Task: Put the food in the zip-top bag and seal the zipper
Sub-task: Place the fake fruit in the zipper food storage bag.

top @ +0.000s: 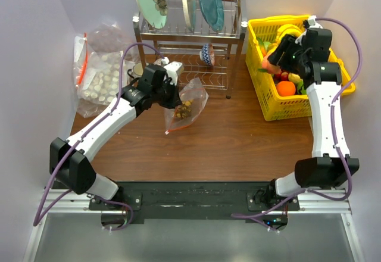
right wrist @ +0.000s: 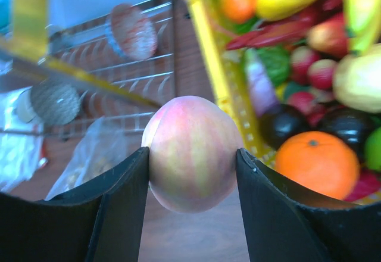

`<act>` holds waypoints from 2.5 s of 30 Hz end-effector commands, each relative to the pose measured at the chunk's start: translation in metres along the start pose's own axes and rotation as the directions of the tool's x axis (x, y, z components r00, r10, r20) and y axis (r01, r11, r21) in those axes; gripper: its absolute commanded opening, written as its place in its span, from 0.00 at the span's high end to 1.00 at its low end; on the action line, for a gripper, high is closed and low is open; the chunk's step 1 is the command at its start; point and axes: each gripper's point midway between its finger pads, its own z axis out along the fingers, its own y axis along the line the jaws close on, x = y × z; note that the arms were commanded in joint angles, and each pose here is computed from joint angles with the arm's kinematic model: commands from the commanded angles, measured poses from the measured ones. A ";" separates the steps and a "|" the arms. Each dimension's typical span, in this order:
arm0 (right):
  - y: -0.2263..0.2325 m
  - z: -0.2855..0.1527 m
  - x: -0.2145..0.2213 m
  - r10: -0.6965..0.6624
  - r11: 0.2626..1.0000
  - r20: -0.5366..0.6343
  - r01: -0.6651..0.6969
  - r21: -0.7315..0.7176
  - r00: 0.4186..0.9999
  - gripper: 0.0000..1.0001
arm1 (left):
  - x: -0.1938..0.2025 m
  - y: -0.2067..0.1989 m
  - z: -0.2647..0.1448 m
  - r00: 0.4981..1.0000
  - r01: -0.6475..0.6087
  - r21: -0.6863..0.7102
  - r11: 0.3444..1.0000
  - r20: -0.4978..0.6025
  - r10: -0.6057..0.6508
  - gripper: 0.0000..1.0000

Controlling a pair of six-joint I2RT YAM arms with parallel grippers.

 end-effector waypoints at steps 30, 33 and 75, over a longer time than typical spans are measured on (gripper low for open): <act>0.214 -0.046 0.204 -0.252 0.621 -0.256 -0.047 -0.782 0.933 0.55 | -0.038 -0.017 0.002 1.000 0.010 0.061 0.998 0.003 -0.011 1.00; 0.208 -0.028 0.210 -0.245 0.683 -0.247 -0.014 -0.730 0.937 0.55 | -0.040 -0.021 -0.002 1.000 0.013 0.077 0.997 0.006 -0.014 1.00; 0.031 -0.059 0.026 -0.190 0.964 0.100 0.167 0.209 0.977 0.20 | -0.036 -0.031 -0.004 0.999 0.044 0.182 0.982 -0.008 -0.043 1.00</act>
